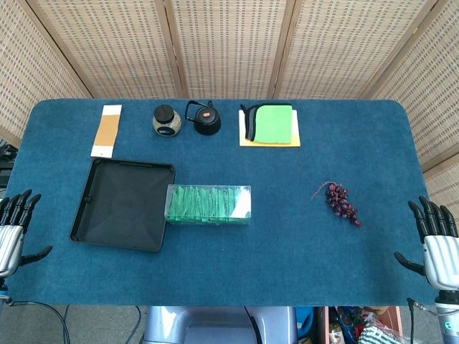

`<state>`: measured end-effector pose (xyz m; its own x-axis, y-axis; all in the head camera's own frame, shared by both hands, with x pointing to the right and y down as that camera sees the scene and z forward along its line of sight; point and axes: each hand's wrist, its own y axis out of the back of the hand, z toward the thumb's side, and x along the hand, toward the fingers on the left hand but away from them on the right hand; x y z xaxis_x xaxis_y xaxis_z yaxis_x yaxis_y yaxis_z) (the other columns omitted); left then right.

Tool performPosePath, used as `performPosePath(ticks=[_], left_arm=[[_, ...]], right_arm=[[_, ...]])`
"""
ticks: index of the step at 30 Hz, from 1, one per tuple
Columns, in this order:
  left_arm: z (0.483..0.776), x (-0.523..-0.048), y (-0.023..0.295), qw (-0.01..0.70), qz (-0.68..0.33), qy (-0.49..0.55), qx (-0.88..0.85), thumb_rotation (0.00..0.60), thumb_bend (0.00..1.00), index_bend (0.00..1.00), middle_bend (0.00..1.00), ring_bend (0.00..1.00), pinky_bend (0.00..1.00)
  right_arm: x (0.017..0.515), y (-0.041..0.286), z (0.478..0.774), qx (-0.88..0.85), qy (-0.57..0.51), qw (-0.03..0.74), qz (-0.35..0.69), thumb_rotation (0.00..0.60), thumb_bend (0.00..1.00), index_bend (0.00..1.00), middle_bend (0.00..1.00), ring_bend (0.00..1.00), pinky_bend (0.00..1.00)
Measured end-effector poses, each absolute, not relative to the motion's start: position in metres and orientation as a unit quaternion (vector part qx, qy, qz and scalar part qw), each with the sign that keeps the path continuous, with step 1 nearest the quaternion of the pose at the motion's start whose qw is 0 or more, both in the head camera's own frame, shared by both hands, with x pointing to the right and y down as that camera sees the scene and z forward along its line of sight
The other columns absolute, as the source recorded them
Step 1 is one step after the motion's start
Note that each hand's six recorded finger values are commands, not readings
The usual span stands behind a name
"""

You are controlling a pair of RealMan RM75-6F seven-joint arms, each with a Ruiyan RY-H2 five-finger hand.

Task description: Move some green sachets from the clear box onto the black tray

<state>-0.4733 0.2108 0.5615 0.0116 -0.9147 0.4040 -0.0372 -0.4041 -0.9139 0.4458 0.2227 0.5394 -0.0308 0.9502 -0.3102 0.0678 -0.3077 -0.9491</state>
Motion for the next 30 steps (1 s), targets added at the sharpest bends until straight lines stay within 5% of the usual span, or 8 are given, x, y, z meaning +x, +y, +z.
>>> performPosePath(ticks=[14,24,30], left_arm=[[0.568,-0.45,0.188,0.386,-0.548,0.385,-0.635,0.6,0.08,0.0,0.0,0.0,0.0],[0.577,-0.345,0.104,0.434,-0.413,0.3,-0.742,0.6,0.08,0.0,0.0,0.0,0.0],[0.583,-0.277,0.083,0.438,-0.348,0.236,-0.794,0.6,0.08,0.0,0.0,0.0,0.0]], right_arm=[[0.447,0.223,0.543,-0.574,-0.434,0.388,0.576,0.6,0.0,0.0,0.0,0.0,0.0],[0.456,0.215,0.55,-0.559,-0.435,0.374,0.599,0.6,0.0,0.0,0.0,0.0,0.0],[0.465,0.213,0.557,-0.551,-0.433,0.362,0.614,0.6,0.0,0.0,0.0,0.0,0.0]])
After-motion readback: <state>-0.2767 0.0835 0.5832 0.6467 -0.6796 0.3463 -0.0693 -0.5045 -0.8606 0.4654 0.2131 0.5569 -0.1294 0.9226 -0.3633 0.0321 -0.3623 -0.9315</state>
